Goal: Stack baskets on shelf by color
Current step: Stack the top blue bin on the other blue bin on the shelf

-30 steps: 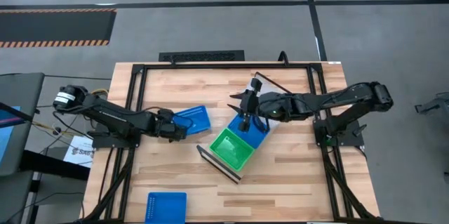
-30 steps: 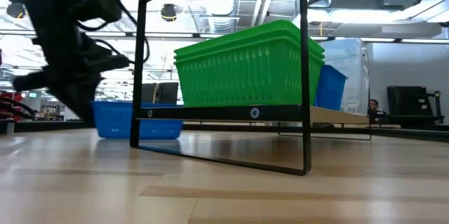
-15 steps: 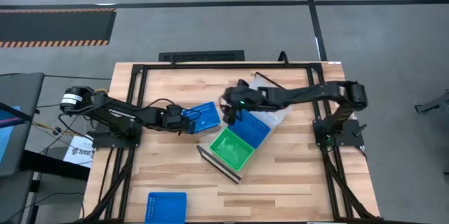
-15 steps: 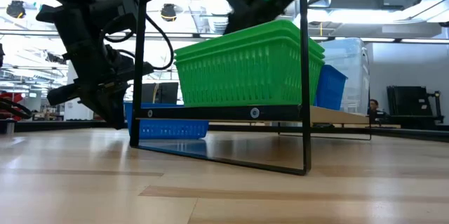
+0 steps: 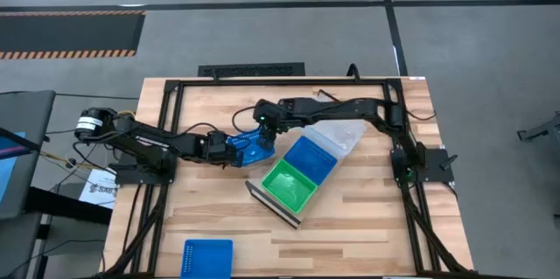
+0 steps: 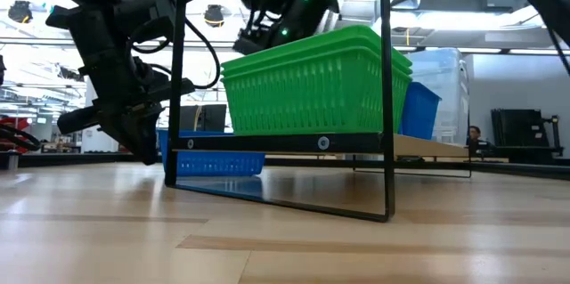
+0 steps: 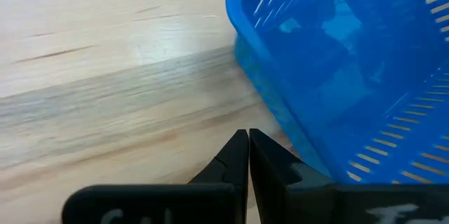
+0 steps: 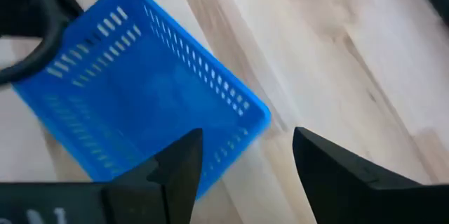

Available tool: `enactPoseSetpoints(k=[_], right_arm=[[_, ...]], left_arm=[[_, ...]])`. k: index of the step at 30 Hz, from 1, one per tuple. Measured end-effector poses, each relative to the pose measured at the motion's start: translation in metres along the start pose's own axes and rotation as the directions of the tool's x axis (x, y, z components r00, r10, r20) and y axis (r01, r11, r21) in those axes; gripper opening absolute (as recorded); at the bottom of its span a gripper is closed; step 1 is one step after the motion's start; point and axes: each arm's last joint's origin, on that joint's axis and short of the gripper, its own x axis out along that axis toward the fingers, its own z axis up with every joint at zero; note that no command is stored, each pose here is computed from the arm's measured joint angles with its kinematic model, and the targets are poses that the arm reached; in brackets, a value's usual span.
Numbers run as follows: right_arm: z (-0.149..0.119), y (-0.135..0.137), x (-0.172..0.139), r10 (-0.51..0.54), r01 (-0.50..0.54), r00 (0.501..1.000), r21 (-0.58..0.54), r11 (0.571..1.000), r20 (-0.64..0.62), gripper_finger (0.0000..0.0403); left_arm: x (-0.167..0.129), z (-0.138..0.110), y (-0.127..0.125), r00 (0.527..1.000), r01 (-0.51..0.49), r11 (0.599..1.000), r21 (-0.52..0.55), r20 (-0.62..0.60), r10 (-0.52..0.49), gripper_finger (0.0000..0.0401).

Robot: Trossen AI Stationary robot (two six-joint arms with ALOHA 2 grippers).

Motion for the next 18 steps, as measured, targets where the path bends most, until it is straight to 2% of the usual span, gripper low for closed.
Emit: enactPoseSetpoints(k=[6, 11, 15, 18], right_arm=[[0.000, -0.001, 0.011, -0.018, 0.017, 0.998, -0.024, 1.000, -0.063, 0.0240], [0.004, -0.005, 0.007, -0.017, 0.017, 0.999, -0.012, 1.000, -0.046, 0.0240], [0.002, -0.012, 0.012, 0.039, -0.034, 0.994, 0.048, 0.998, -0.099, 0.0240], [-0.005, -0.010, 0.025, 0.053, -0.046, 0.989, 0.053, 0.998, -0.140, 0.0240]], left_arm=[[0.000, 0.000, 0.000, 1.000, -0.002, 1.000, 0.007, 0.011, 0.002, 0.0000], [0.000, 0.003, 0.000, 0.999, -0.004, 1.000, -0.001, 0.033, 0.004, 0.0000], [0.000, 0.003, -0.001, 0.999, 0.008, 1.000, -0.005, 0.042, -0.008, 0.0000], [0.000, 0.004, -0.001, 0.999, 0.010, 1.000, -0.004, 0.045, -0.010, 0.0000]])
